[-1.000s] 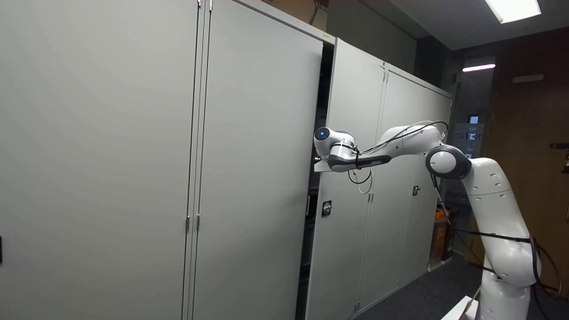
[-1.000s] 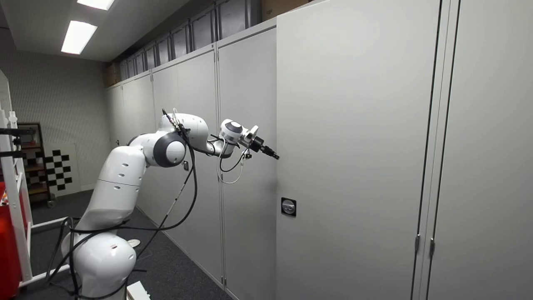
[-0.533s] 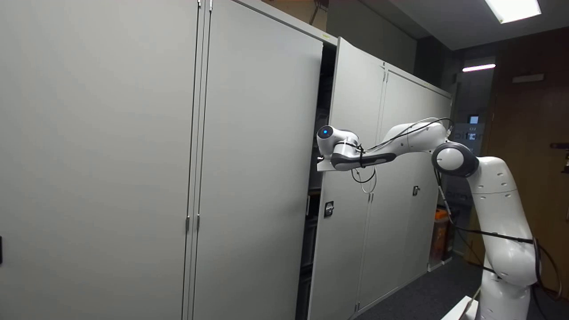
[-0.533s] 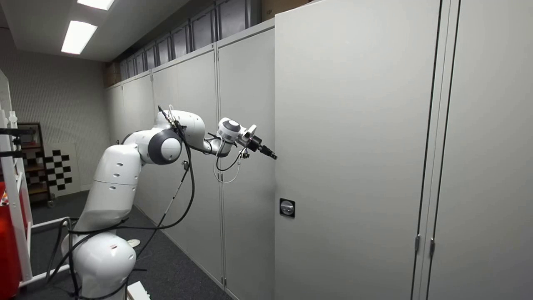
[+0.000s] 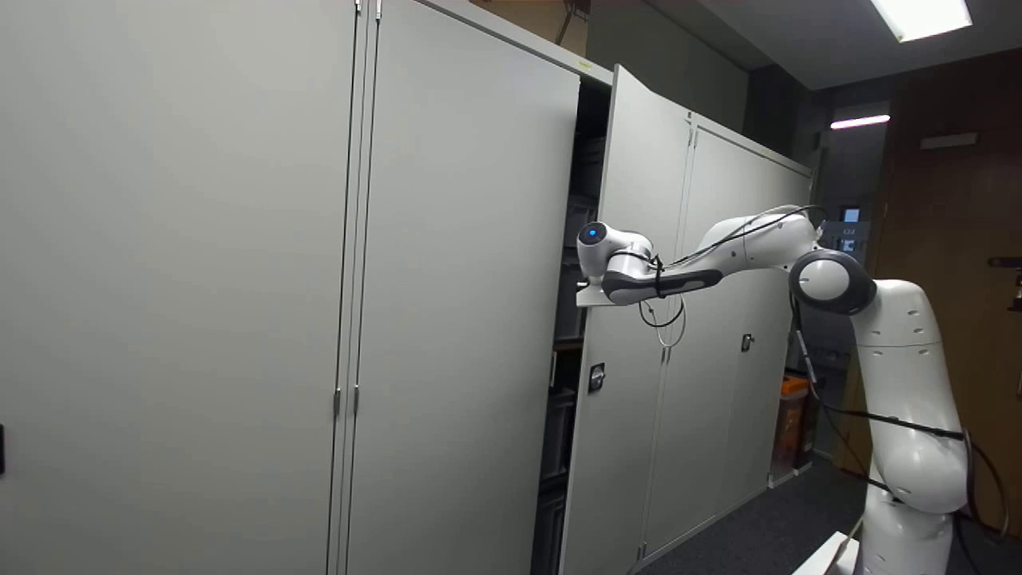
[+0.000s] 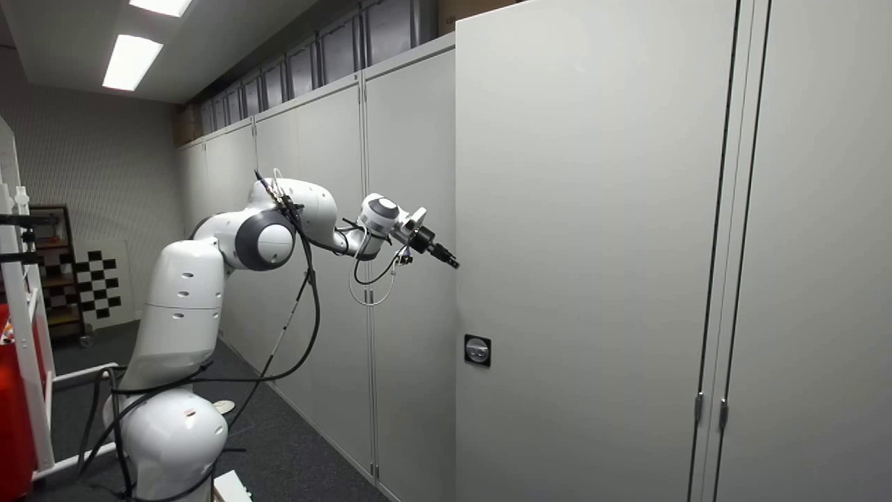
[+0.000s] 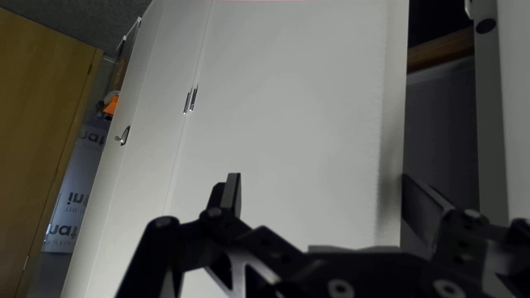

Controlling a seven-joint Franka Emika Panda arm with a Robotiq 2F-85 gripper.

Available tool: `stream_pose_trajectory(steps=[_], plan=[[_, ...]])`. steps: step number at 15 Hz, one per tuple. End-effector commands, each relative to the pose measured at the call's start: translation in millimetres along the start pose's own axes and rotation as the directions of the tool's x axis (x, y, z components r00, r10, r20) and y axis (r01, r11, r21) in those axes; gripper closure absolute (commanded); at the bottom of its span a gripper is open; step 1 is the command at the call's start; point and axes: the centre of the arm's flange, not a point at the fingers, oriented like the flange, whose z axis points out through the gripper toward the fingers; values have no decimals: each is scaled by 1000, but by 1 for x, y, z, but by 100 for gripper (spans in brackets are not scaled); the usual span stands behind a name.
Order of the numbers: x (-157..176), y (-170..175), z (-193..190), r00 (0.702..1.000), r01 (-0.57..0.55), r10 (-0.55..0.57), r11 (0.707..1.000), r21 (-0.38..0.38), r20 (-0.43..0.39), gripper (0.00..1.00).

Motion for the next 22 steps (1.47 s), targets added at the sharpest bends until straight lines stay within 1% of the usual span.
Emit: stream_pose_trajectory(steps=[1,10,16,22], plan=[[-6,38,-10,999,-10,11,999,-43,34,0],[-11,62,-18,998,-20,26,996,-89,64,0],[-14,76,-21,996,-26,34,995,-100,84,0],[-18,94,-25,992,-42,56,991,-128,111,0]])
